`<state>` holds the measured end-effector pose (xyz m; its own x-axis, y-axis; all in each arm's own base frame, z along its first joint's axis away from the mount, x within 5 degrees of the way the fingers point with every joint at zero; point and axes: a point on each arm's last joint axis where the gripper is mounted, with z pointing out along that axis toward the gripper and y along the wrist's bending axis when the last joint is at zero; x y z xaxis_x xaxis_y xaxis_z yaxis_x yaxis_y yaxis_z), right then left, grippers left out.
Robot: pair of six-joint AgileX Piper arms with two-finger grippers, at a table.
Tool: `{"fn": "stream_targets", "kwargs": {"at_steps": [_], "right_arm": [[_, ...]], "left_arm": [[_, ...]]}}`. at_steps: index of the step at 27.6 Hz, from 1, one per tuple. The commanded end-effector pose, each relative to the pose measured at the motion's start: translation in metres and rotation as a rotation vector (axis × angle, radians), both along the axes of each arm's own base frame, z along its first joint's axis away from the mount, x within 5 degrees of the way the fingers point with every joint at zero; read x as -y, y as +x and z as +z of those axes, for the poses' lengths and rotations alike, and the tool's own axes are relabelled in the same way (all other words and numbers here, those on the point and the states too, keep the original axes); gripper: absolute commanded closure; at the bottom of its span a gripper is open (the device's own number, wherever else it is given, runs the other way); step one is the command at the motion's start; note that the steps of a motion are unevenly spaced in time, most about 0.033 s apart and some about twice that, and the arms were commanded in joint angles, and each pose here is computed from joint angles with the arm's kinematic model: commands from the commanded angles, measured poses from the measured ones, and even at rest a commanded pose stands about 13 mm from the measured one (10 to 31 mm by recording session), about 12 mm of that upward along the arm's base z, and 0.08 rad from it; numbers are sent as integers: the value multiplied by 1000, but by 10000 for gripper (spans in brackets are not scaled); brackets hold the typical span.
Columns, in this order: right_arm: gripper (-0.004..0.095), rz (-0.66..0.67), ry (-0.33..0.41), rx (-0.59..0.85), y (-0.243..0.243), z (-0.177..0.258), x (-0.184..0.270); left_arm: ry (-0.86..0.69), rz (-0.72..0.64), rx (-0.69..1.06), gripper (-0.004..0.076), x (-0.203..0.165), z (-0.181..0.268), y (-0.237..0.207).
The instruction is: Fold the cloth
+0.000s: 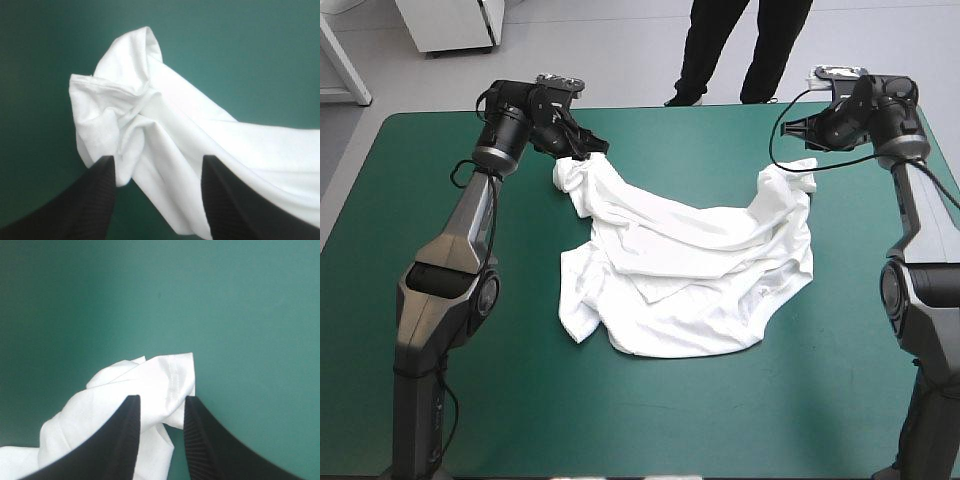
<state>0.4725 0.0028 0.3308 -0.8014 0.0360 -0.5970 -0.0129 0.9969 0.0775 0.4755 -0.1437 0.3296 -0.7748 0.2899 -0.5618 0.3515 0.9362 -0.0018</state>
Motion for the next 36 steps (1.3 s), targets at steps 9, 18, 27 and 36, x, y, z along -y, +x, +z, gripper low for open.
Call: {"fn": "stream_targets", "kwargs": {"at_steps": [9, 18, 27, 36], "right_arm": [[610, -135, 79, 199, -34, 73, 58], [610, -127, 82, 192, -35, 73, 58], [611, -123, 84, 164, -36, 71, 58], [611, -115, 73, 162, -37, 71, 58]], "left_arm": [[163, -83, -110, 353, 11, 23, -123], [208, -185, -201, 388, 18, -14, -196], [209, -264, -317, 388, 33, -41, -230], [218, -308, -311, 388, 41, -67, -239]]}}
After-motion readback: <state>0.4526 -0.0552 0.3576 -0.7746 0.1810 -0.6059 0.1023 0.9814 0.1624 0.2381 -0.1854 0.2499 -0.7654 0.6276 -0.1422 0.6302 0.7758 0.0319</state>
